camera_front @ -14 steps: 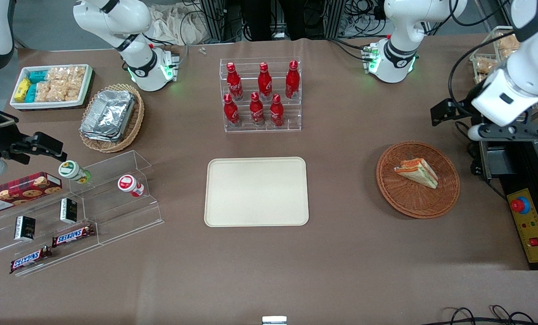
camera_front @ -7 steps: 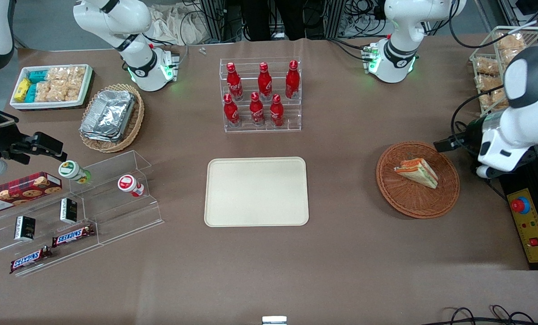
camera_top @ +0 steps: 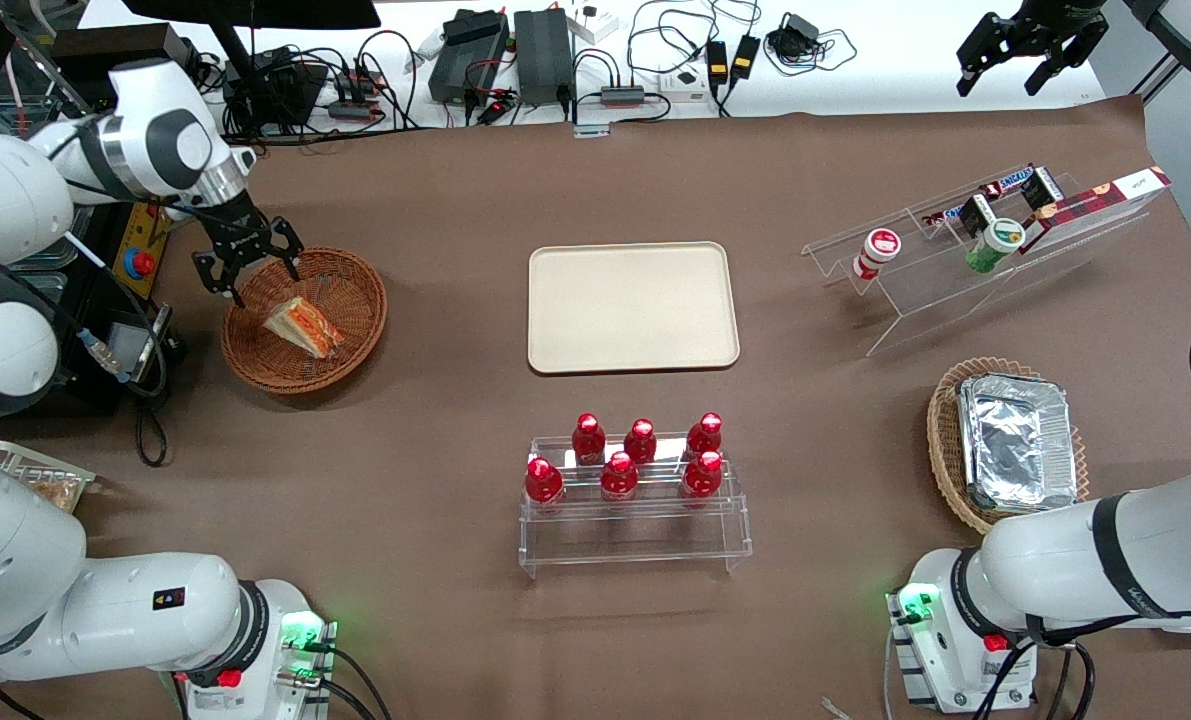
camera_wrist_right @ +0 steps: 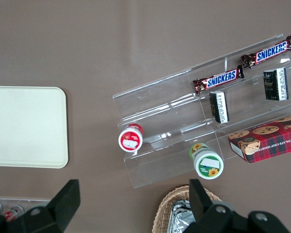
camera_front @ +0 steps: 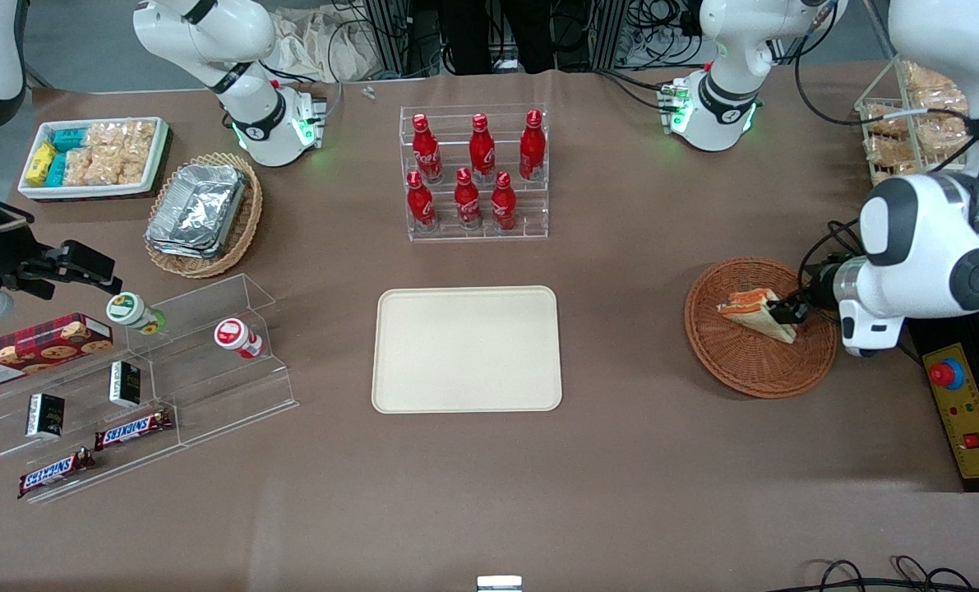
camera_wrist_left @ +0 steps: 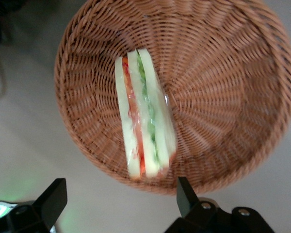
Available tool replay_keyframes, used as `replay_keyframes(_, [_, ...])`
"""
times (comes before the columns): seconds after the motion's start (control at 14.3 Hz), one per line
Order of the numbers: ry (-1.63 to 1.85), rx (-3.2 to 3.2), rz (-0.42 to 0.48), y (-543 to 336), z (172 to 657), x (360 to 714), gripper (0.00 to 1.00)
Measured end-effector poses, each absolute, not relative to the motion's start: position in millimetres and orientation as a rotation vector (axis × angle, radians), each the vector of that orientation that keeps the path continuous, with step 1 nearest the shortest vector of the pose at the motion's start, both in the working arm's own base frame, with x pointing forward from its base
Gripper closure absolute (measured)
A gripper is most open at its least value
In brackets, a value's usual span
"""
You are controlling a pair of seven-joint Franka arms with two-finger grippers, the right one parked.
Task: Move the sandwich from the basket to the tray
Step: 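Close the left gripper on the wrapped sandwich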
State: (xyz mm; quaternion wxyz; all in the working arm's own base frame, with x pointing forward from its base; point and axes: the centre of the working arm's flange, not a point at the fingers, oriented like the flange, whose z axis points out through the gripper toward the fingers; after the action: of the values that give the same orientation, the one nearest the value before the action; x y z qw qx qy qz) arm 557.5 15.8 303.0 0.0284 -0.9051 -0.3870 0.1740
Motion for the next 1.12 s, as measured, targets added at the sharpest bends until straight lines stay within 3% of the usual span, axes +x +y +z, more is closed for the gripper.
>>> replay_keyframes(0.42, [-1.438, -2.728, 0.408, 37.5, 249.9, 541.7, 0.00])
replay_keyframes(0.63, [-1.484, -2.706, 0.396, 35.5, 227.3, 533.4, 0.03])
replay_keyframes(0.91, [-1.523, -2.690, 0.380, 29.8, 223.7, 536.8, 0.45])
replay_keyframes(1.12, [-1.519, -2.711, 0.346, 21.2, 255.8, 543.9, 0.64])
